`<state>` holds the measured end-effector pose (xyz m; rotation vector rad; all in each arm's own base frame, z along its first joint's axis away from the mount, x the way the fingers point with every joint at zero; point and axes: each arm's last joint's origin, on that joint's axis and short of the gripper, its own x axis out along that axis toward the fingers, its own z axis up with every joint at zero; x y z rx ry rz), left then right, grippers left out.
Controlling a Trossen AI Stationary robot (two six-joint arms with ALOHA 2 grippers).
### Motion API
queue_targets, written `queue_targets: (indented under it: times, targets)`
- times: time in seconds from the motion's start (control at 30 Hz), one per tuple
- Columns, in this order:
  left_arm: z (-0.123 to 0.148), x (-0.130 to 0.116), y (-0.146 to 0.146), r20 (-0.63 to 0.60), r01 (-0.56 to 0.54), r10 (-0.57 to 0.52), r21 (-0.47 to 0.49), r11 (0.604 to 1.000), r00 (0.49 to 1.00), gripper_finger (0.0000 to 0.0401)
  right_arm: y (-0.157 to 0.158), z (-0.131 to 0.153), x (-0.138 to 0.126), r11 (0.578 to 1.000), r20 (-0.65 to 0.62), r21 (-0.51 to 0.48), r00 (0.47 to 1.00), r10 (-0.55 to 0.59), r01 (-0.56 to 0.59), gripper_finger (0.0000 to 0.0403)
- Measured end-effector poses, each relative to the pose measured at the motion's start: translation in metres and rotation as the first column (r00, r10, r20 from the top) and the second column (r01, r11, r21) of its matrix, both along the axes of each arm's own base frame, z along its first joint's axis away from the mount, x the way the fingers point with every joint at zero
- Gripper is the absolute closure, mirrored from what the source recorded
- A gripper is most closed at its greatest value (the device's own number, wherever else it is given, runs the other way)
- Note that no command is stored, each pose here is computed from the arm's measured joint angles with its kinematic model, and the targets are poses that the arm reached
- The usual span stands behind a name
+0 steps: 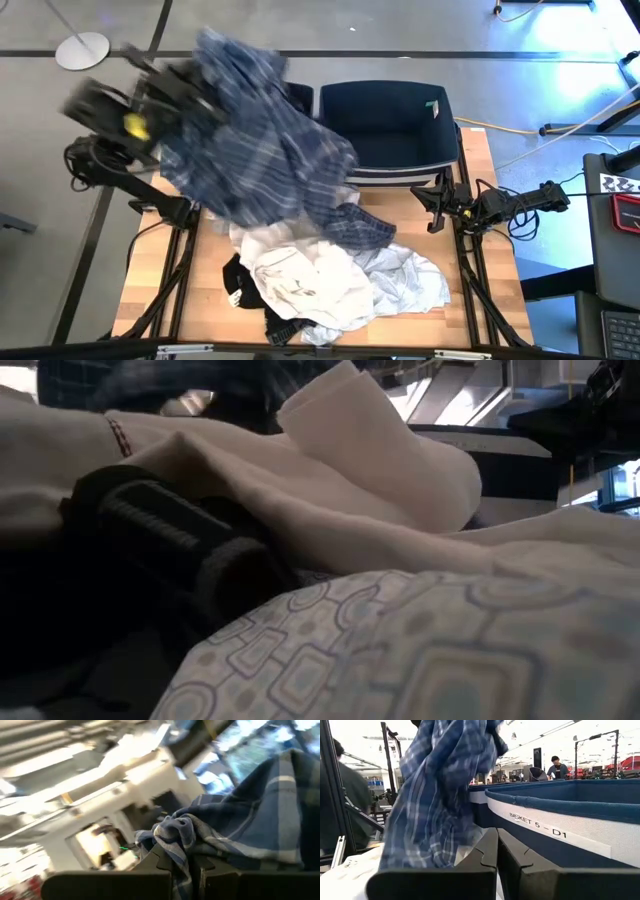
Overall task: Sort clothes
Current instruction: Put the long sleeve plaid shirt into the left blue laundry bin
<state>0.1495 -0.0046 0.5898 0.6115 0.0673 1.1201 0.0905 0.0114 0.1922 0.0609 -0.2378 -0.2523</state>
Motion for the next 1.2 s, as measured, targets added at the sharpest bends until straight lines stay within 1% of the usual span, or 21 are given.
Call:
queue_targets:
  times: [0.07, 0.13, 0.27, 0.4, 0.57, 0.67, 0.73, 0.83, 0.93, 0.97, 1.03, 1.1, 1.13, 1.2]
  targets:
    - [0.012, -0.015, 0.004, 0.049, -0.034, 0.033, 0.010, 0.999, 0.998, 0.0398, 0.000, 0.000, 0.000, 1.000, 0.000, 0.000, 1.000, 0.000, 0.000, 0.0397]
    - [0.018, -0.025, 0.006, 0.070, -0.053, 0.051, 0.019, 0.998, 0.996, 0.0398, 0.000, 0.000, 0.000, 1.000, -0.003, -0.005, 1.000, -0.006, 0.006, 0.0397]
    - [0.020, -0.029, 0.013, 0.064, -0.094, 0.090, 0.061, 0.994, 0.994, 0.0395, -0.001, -0.001, 0.000, 0.999, -0.009, -0.004, 0.999, -0.033, 0.033, 0.0397]
    - [0.010, -0.016, 0.025, 0.032, -0.184, 0.183, 0.064, 0.981, 0.983, 0.0395, -0.001, -0.001, 0.000, 0.999, -0.013, -0.003, 0.999, -0.042, 0.042, 0.0397]
    - [-0.015, 0.007, 0.047, -0.018, -0.290, 0.292, 0.068, 0.955, 0.956, 0.0394, -0.001, -0.001, 0.000, 0.999, -0.013, -0.003, 0.999, -0.042, 0.042, 0.0397]
    - [-0.036, 0.024, 0.063, -0.087, -0.295, 0.301, 0.076, 0.952, 0.950, 0.0394, -0.001, -0.001, 0.000, 0.999, -0.013, -0.003, 0.999, -0.042, 0.042, 0.0397]
    - [-0.052, 0.036, 0.076, -0.149, -0.289, 0.294, 0.059, 0.956, 0.944, 0.0394, -0.001, -0.001, 0.000, 0.999, -0.014, -0.006, 0.999, -0.043, 0.043, 0.0397]
    - [-0.080, 0.048, 0.101, -0.236, -0.312, 0.302, -0.008, 0.950, 0.924, 0.0394, -0.001, -0.001, 0.000, 0.999, -0.017, -0.019, 0.999, -0.046, 0.046, 0.0397]
    - [-0.105, 0.053, 0.126, -0.313, -0.337, 0.288, -0.113, 0.935, 0.905, 0.0394, -0.001, -0.001, 0.000, 0.999, -0.019, -0.025, 0.999, -0.048, 0.047, 0.0397]
    - [-0.113, 0.055, 0.133, -0.333, -0.333, 0.268, -0.156, 0.930, 0.904, 0.0394, -0.001, -0.001, 0.000, 0.998, -0.020, -0.026, 0.998, -0.052, 0.051, 0.0397]
    - [-0.129, 0.055, 0.148, -0.344, -0.296, 0.198, -0.263, 0.918, 0.918, 0.0396, -0.001, -0.001, 0.000, 0.998, -0.020, -0.026, 0.998, -0.056, 0.055, 0.0397]
    - [-0.142, 0.055, 0.162, -0.321, -0.244, 0.119, -0.385, 0.890, 0.940, 0.0397, -0.001, -0.001, 0.000, 0.998, -0.020, -0.026, 0.998, -0.058, 0.057, 0.0397]
    - [-0.149, 0.055, 0.168, -0.307, -0.220, 0.083, -0.444, 0.868, 0.948, 0.0397, -0.001, -0.001, 0.000, 0.998, -0.021, -0.026, 0.998, -0.058, 0.058, 0.0397]
    - [-0.162, 0.054, 0.181, -0.287, -0.192, 0.031, -0.552, 0.811, 0.957, 0.0397, -0.001, -0.001, 0.000, 0.998, -0.021, -0.025, 0.998, -0.058, 0.058, 0.0397]
